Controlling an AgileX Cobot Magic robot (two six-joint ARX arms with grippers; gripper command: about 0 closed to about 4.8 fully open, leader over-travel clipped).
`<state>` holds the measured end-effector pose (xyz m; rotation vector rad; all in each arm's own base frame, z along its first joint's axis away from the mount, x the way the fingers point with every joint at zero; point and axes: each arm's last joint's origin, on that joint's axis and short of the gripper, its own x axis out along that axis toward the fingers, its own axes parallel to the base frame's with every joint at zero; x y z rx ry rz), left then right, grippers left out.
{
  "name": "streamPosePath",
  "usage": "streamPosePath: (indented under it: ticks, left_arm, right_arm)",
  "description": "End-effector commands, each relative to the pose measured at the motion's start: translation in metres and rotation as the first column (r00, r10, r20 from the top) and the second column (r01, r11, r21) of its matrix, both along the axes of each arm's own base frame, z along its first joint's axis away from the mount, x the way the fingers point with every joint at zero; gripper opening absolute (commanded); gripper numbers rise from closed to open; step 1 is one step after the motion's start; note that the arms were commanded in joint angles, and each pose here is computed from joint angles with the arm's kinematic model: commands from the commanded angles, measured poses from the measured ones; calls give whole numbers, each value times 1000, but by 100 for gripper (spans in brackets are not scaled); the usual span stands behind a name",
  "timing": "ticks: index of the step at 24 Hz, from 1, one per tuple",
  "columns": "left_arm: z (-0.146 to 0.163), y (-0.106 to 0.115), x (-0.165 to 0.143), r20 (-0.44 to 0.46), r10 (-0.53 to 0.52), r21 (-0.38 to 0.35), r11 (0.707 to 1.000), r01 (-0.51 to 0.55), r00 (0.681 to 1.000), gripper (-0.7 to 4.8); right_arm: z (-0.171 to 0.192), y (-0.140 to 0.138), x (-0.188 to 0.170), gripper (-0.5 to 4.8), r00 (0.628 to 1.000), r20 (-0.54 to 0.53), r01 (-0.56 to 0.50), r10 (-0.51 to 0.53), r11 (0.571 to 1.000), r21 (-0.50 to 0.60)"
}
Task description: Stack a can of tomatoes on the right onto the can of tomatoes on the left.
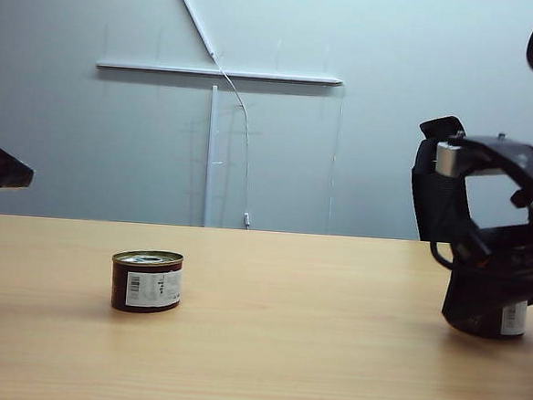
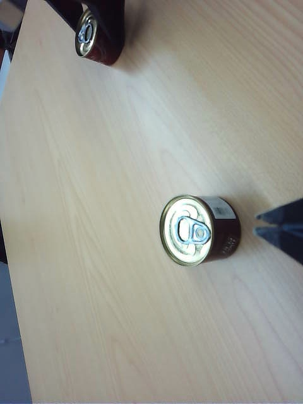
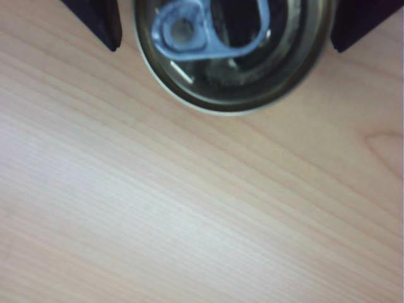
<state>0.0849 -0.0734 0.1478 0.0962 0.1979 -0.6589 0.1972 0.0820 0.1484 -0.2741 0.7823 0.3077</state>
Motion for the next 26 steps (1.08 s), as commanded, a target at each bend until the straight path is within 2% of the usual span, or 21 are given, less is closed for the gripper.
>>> streamPosePath:
  ticks: [1,2,3,4,6,9,11,14,19,23,26]
  left_arm:
    - [1,0,0,14,-4,-4,1000,4,1000,-2]
    - [1,0,0,14,-4,-4,1000,4,1000,-2]
    - [2,0,0,14,-4,-4,1000,4,1000,-2]
    - [2,0,0,14,-4,-4,1000,4,1000,-2]
    - [2,0,0,14,-4,-4,1000,4,1000,-2]
    - [2,0,0,14,-3,-4,1000,3,1000,-2]
    - [2,0,1,14,1,-4,1000,-1,1000,-2]
    - [2,5,5,8,23,-11,1000,-23,1000,-2]
    - [2,14,11,8,119,-11,993,-119,993,-2]
    - [2,15,11,9,126,-11,992,-126,992,-2]
    - [2,15,11,9,127,-11,992,-127,992,-2]
  right_arm:
    - [0,3,6,401,999,27,33,-34,998,52]
    - [0,3,6,262,999,25,42,-44,997,64]
    - [0,4,7,94,999,23,39,-41,996,83]
    - [1,5,7,-3,999,26,21,-24,995,101]
    - [4,8,8,-3,999,34,-24,18,984,178]
    - [14,18,12,-3,997,43,-79,69,944,320]
    - [23,30,14,-3,990,62,-144,130,924,354]
    - [44,67,19,-3,962,115,-272,247,889,368]
    - [56,120,25,-3,911,151,-412,383,844,344]
    - [53,169,44,-3,879,142,-476,455,814,334]
    - [52,186,53,-3,874,127,-483,469,812,327]
